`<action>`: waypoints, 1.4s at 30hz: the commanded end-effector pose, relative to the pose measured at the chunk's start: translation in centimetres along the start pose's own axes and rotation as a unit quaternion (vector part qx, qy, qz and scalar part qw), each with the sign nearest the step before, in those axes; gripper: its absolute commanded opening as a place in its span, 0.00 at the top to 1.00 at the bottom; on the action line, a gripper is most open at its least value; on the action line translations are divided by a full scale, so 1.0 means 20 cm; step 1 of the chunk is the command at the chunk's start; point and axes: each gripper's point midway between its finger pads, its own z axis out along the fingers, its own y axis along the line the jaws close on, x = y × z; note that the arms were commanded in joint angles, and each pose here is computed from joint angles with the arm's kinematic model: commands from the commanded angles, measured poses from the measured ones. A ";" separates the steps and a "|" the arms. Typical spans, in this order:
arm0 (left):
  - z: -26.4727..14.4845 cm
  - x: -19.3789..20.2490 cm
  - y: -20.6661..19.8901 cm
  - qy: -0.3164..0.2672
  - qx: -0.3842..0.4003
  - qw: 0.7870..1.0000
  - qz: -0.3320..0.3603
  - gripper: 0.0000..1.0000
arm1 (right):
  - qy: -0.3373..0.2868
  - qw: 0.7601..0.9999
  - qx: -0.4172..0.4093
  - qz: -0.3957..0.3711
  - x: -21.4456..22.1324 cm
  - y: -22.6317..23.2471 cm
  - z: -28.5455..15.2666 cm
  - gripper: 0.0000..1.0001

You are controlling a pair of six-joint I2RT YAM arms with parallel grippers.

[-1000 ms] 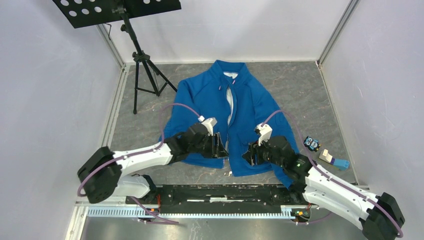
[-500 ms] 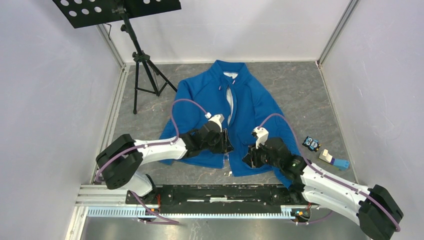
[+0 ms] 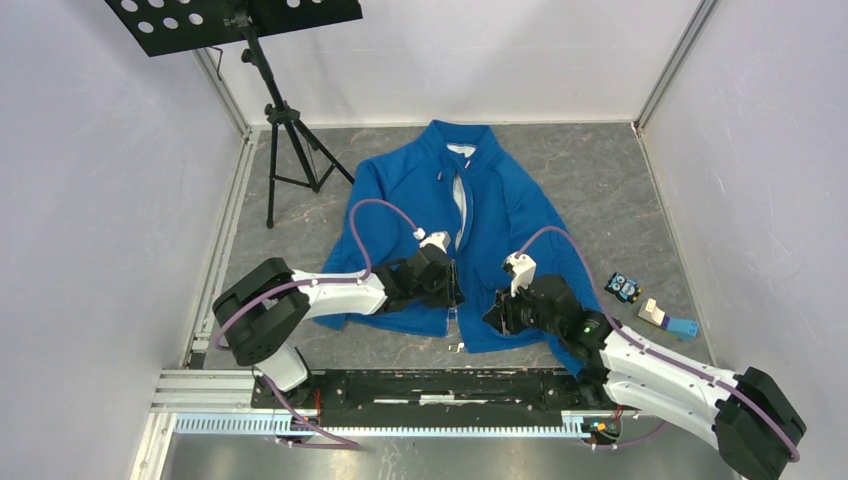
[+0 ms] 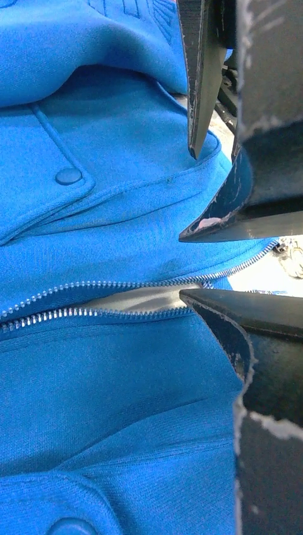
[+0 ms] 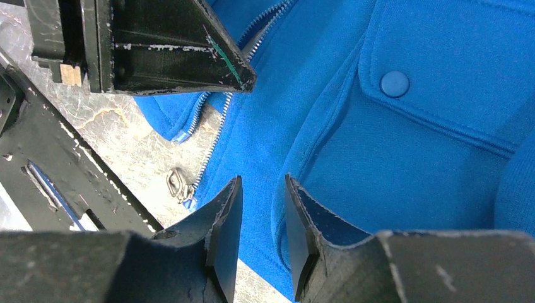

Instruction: Zip up the jacket

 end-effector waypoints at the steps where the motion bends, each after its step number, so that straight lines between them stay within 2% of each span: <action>1: 0.04 -0.04 -0.04 -0.020 0.010 1.000 -0.010 0.59 | -0.005 1.000 -0.014 -0.007 -0.01 0.02 0.02 0.64; 6: 0.07 -0.02 -0.06 -0.011 0.022 1.000 -0.012 0.60 | 0.003 1.000 -0.026 -0.009 0.01 0.04 0.03 0.65; 8: 0.07 -0.02 -0.06 -0.012 0.025 1.000 -0.010 0.66 | 0.004 0.999 -0.040 -0.018 0.02 0.05 0.04 0.64; 11: 0.05 -0.03 -0.09 -0.016 0.041 0.999 -0.009 0.79 | 0.005 0.997 -0.065 -0.033 0.05 0.08 0.05 0.52; 14: 0.01 -0.06 -0.15 -0.026 0.075 0.997 -0.003 0.92 | 0.008 0.994 -0.102 -0.043 0.08 0.13 0.05 0.50; 17: -0.04 -0.08 -0.24 -0.024 0.114 0.993 0.016 0.98 | 0.006 0.991 -0.125 -0.048 0.10 0.16 0.05 0.50; 28: -0.20 -0.15 -0.46 -0.041 0.215 0.975 0.027 0.98 | -0.039 0.988 -0.146 -0.040 0.04 0.20 0.04 0.42; 35: -0.22 -0.16 -0.49 -0.040 0.223 0.974 0.019 0.98 | -0.083 0.984 -0.156 -0.020 -0.03 0.23 0.03 0.44; 42: -0.24 -0.17 -0.51 -0.039 0.229 0.973 0.005 0.98 | -0.091 0.986 -0.139 -0.005 -0.04 0.20 0.05 0.44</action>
